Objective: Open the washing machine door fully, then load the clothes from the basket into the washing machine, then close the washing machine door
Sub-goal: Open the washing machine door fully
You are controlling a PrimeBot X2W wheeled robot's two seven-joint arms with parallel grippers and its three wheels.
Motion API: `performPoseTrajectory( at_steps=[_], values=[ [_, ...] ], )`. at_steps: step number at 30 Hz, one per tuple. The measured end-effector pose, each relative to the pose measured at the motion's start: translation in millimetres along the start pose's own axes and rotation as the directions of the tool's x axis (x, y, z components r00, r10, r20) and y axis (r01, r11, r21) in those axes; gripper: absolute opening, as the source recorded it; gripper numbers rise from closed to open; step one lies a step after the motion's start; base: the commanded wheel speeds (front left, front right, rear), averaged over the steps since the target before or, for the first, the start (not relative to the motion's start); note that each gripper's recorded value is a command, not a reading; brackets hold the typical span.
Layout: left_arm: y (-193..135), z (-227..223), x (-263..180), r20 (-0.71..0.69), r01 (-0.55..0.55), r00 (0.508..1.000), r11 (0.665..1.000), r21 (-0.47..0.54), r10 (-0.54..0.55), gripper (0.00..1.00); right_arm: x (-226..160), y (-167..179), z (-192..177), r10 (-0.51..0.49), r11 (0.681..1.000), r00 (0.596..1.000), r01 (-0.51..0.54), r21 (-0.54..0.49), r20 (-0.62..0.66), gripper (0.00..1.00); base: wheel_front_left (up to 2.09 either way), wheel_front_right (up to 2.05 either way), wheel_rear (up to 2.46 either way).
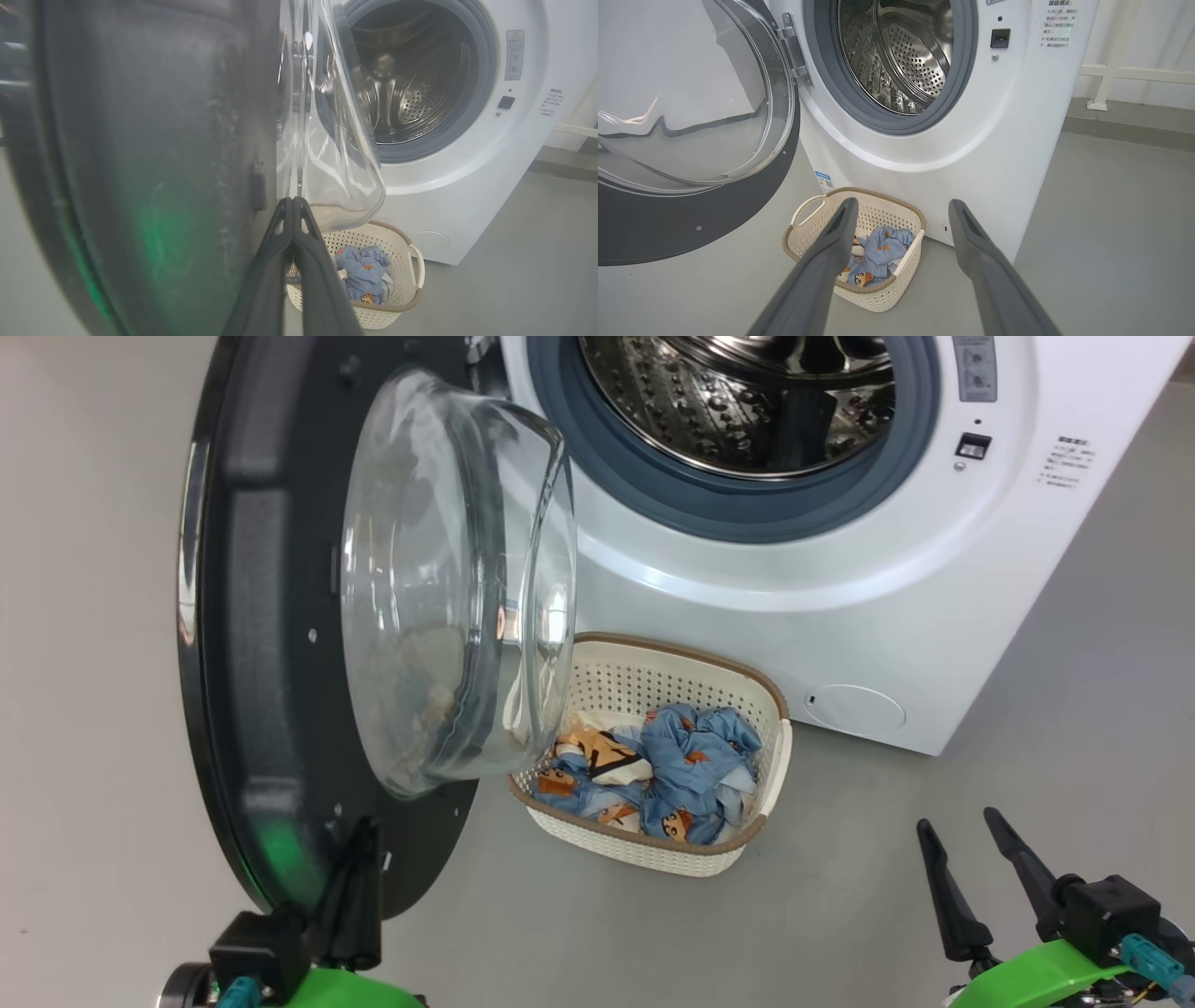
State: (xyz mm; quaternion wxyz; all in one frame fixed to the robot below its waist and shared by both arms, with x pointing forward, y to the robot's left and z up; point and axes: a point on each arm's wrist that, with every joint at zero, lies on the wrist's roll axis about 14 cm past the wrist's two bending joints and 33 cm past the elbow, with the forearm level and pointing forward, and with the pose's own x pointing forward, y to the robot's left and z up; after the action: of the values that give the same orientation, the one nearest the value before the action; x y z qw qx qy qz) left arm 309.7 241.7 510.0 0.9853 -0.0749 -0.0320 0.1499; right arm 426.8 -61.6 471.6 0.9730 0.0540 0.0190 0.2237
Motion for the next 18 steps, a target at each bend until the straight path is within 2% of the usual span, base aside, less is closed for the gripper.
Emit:
performPoseTrajectory(
  at_steps=[10,18],
  values=[
    [42.8,-7.0,-1.0,-0.021,-0.124,0.992,0.992,0.008,0.124,0.0,5.5,24.9,-0.2,0.083,0.996,0.997,-0.083,-0.02,-0.003,1.0,0.0,0.0,0.0],
    [82.6,-2.8,16.8,-0.016,-0.229,0.973,0.973,0.019,0.23,0.0,9.8,24.9,-7.5,0.109,0.993,0.994,-0.11,-0.033,-0.024,1.0,0.0,0.0,0.0]
  ],
)
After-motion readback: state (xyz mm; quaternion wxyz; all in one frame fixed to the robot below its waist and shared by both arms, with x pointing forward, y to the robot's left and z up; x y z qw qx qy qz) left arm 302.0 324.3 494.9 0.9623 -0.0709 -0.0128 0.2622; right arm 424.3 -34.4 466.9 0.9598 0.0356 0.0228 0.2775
